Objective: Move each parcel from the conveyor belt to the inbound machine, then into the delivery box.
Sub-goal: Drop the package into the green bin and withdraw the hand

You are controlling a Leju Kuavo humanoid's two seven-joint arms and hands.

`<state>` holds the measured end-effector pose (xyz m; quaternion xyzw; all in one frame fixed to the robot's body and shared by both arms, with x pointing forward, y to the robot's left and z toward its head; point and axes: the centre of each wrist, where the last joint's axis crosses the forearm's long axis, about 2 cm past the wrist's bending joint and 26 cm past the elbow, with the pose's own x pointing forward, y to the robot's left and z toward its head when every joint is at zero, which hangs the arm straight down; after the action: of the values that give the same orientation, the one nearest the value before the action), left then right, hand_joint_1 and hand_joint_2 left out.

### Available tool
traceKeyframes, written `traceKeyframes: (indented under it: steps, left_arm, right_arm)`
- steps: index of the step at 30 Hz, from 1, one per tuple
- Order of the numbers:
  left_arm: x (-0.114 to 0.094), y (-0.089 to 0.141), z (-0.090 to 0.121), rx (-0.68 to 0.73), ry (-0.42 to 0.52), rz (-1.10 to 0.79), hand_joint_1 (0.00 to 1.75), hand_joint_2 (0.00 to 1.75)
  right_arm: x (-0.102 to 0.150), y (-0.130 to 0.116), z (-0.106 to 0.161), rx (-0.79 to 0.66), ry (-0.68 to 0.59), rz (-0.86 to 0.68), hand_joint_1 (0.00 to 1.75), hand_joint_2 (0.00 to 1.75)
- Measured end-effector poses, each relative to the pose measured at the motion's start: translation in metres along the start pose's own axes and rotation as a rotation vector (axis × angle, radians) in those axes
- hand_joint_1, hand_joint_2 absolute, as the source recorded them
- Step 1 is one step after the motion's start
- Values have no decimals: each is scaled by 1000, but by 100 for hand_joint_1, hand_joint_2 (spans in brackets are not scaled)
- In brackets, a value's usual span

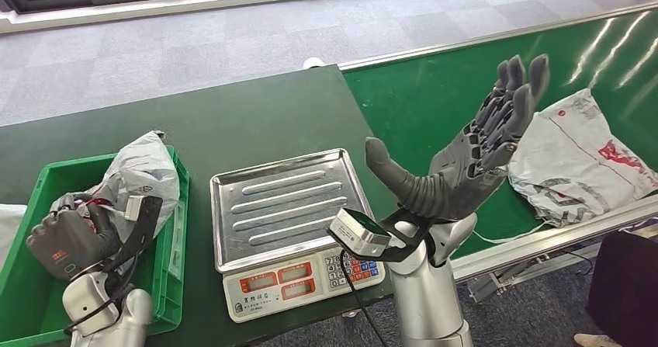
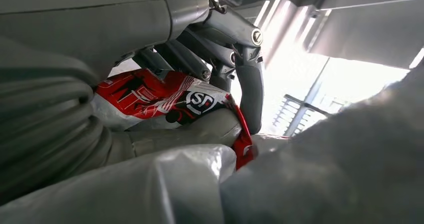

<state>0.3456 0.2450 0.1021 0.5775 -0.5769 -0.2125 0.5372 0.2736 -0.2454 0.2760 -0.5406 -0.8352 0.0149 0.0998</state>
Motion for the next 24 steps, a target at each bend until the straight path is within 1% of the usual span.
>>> traceKeyframes:
  steps: [3, 4, 7, 8, 12, 15, 17, 19, 21, 24]
  left_arm:
    - [-9, 0, -3, 2, 61, -10, 175, 175]
    - [-11, 0, -5, 1, 81, -12, 147, 175]
    - [-18, 0, -7, -2, 123, -13, 16, 175]
    - [-20, 0, -7, 0, 128, -8, 0, 175]
    - [-33, 8, -1, 37, 111, 60, 0, 175]
    - [-38, 16, 1, 84, 107, 107, 0, 175]
    - [-40, 21, 1, 113, 102, 135, 0, 87]
    - [-42, 28, 0, 162, 60, 190, 0, 0]
    - [-47, 34, -1, 231, 16, 256, 0, 0]
    - [-58, 44, -4, 347, -4, 340, 0, 0]
  right_arm:
    - [0, -1, -1, 1, 1, 7, 0, 175]
    - [0, -1, -1, 2, 3, 9, 0, 175]
    - [0, -1, -1, 6, 8, 16, 0, 175]
    - [0, -1, -1, 6, 9, 19, 0, 175]
    - [0, -2, -2, 1, 8, 20, 0, 175]
    - [0, -2, -2, 1, 5, 20, 0, 175]
    - [0, -2, -2, 0, 5, 18, 0, 175]
    - [0, -2, -2, -3, 3, 14, 0, 175]
    - [0, -2, -2, -6, -1, 9, 0, 175]
    - [0, -2, -2, -11, -6, 2, 0, 175]
